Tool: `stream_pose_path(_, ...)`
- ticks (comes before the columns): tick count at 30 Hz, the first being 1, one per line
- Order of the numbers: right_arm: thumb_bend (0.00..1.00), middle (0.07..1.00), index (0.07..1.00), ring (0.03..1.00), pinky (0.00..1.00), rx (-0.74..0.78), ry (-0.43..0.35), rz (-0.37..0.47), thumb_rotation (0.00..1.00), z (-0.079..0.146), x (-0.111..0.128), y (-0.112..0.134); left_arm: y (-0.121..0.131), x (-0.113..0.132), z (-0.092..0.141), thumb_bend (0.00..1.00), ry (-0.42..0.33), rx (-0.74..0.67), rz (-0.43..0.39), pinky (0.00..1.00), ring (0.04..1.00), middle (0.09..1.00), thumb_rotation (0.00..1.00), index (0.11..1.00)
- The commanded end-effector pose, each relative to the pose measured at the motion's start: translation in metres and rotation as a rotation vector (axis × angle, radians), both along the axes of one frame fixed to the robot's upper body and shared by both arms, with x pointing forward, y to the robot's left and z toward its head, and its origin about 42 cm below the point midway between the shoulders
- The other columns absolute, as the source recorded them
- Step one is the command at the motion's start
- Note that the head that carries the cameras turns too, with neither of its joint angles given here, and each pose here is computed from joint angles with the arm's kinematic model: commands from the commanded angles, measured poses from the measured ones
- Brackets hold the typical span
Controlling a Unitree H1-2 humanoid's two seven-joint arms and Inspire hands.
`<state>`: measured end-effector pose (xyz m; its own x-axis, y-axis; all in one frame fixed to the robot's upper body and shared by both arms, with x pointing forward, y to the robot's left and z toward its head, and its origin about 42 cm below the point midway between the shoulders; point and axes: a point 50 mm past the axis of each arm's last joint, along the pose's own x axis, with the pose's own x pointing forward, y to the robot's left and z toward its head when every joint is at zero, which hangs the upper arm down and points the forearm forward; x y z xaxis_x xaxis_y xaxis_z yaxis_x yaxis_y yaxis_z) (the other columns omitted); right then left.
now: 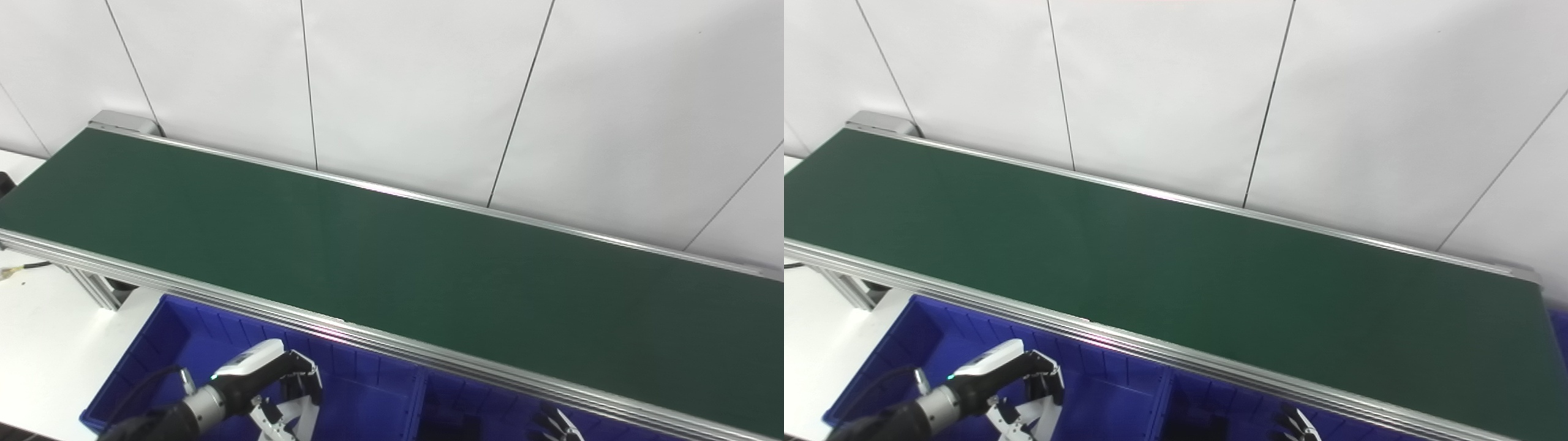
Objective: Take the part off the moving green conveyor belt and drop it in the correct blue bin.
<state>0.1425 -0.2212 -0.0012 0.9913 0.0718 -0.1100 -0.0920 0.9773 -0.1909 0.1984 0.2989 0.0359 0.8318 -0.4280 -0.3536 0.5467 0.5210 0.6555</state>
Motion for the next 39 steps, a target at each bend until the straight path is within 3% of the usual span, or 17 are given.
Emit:
stream_pose_path(1, 0.65, 0.806, 0.852, 0.735, 0.65, 0.015, -0.071, 0.006, 0.01, 0.010, 0.003, 0.002, 0.003, 0.011, 0.010, 0.48, -0.116, -0.015, 0.017, 0.40, 0.433, 0.491, 0.00, 0.521)
stream_pose_path(6, 0.64, 0.805, 0.851, 0.733, 0.65, 0.011, -0.073, 0.009, 0.00, 0.010, 0.003, 0.004, -0.001, 0.007, 0.008, 0.47, -0.116, 0.060, 0.041, 0.35, 0.452, 0.546, 0.00, 0.528)
stream_pose_path(7, 0.64, 0.805, 0.851, 0.733, 0.65, 0.012, -0.073, 0.011, 0.00, 0.010, 0.003, 0.005, 0.000, 0.005, 0.010, 0.49, -0.104, 0.087, 0.036, 0.46, 0.574, 0.647, 0.02, 0.513)
stream_pose_path(9, 0.63, 0.806, 0.852, 0.733, 0.65, 0.012, -0.073, 0.011, 0.00, 0.010, 0.003, 0.005, 0.001, 0.002, 0.013, 0.67, -0.086, 0.116, 0.035, 0.65, 0.789, 0.815, 0.00, 0.752)
stream_pose_path(12, 0.63, 0.803, 0.852, 0.727, 0.64, 0.010, -0.071, 0.005, 0.00, 0.009, 0.003, 0.004, 0.004, -0.003, 0.013, 0.78, -0.102, 0.153, 0.058, 0.75, 0.907, 0.928, 0.01, 0.880)
stream_pose_path(15, 0.63, 0.803, 0.852, 0.725, 0.64, 0.017, -0.069, 0.005, 0.00, 0.008, 0.003, 0.004, 0.006, -0.007, 0.013, 0.87, -0.095, 0.168, 0.072, 0.95, 0.991, 0.996, 0.25, 0.983)
stream_pose_path(20, 0.64, 0.804, 0.851, 0.729, 0.65, 0.016, -0.067, 0.006, 0.00, 0.008, 0.003, 0.006, 0.010, -0.011, 0.026, 0.91, -0.049, 0.208, 0.064, 1.00, 1.000, 1.000, 0.38, 1.000)
stream_pose_path(25, 0.64, 0.803, 0.850, 0.728, 0.64, 0.016, -0.073, 0.008, 0.00, 0.009, 0.003, 0.006, 0.014, -0.015, 0.042, 0.90, -0.011, 0.106, 0.055, 1.00, 1.000, 1.000, 0.29, 1.000)
stream_pose_path(30, 0.65, 0.798, 0.842, 0.720, 0.63, 0.024, -0.088, -0.002, 0.01, 0.013, 0.003, 0.016, 0.001, -0.016, 0.051, 0.86, -0.030, -0.229, 0.116, 0.88, 0.964, 0.964, 0.18, 0.922)
stream_pose_path(32, 0.66, 0.801, 0.843, 0.723, 0.63, 0.029, -0.096, -0.021, 0.02, 0.015, 0.004, 0.021, -0.010, -0.017, 0.049, 0.77, -0.019, -0.416, 0.152, 0.89, 0.903, 0.887, 0.11, 0.851)
stream_pose_path(35, 0.66, 0.803, 0.844, 0.726, 0.64, 0.036, -0.108, -0.055, 0.03, 0.017, 0.004, 0.031, -0.028, -0.019, 0.044, 0.72, 0.011, -0.634, 0.186, 0.90, 0.884, 0.860, 0.09, 0.822)
stream_pose_path(39, 0.64, 0.817, 0.851, 0.746, 0.66, 0.049, -0.125, -0.086, 0.07, 0.021, 0.005, 0.042, -0.058, -0.015, 0.034, 0.60, 0.005, -0.781, 0.178, 0.81, 0.801, 0.758, 0.05, 0.732)
